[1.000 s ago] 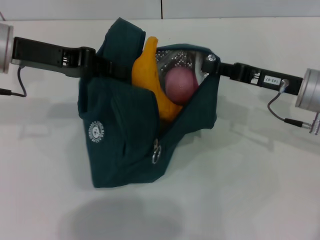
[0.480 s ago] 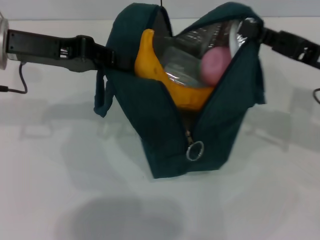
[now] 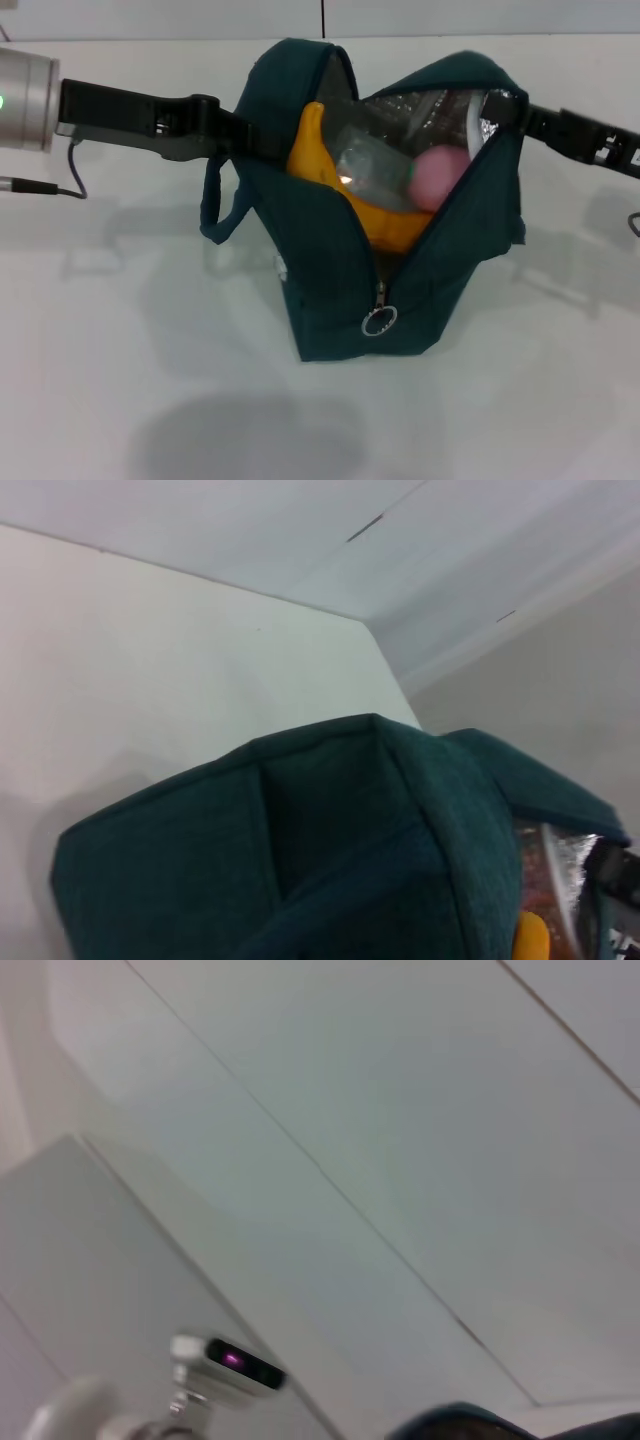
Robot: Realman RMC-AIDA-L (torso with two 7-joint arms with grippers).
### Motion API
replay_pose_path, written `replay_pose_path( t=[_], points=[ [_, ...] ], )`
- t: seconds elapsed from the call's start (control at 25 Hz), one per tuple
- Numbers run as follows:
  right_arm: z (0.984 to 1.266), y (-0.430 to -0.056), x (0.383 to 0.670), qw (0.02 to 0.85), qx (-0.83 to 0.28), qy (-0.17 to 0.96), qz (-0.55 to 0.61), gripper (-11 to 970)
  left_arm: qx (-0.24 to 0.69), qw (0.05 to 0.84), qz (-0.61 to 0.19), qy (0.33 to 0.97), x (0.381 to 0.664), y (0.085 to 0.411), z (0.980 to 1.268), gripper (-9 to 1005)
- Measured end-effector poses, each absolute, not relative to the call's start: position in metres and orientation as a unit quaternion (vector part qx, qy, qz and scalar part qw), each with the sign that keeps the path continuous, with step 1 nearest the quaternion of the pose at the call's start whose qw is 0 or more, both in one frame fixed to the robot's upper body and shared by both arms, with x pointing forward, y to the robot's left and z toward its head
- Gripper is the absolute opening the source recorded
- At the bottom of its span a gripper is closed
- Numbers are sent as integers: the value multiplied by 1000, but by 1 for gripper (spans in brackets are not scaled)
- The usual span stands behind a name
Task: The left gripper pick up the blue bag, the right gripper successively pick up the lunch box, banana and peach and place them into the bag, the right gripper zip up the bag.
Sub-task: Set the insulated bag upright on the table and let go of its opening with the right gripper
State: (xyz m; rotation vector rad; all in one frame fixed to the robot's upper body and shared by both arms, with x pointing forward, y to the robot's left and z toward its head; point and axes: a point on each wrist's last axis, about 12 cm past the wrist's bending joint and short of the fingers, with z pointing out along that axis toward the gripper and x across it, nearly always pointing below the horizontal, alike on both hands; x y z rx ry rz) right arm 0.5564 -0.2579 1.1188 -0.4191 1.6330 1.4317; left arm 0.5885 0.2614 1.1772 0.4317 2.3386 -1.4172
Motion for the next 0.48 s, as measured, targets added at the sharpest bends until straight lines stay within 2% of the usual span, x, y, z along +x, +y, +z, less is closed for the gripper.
replay_pose_path(
  t=[0.48],
  points=[
    [1110, -235, 571, 421, -193, 697, 547, 27, 155, 179, -505, 830, 591, 239, 1163, 29]
  ],
)
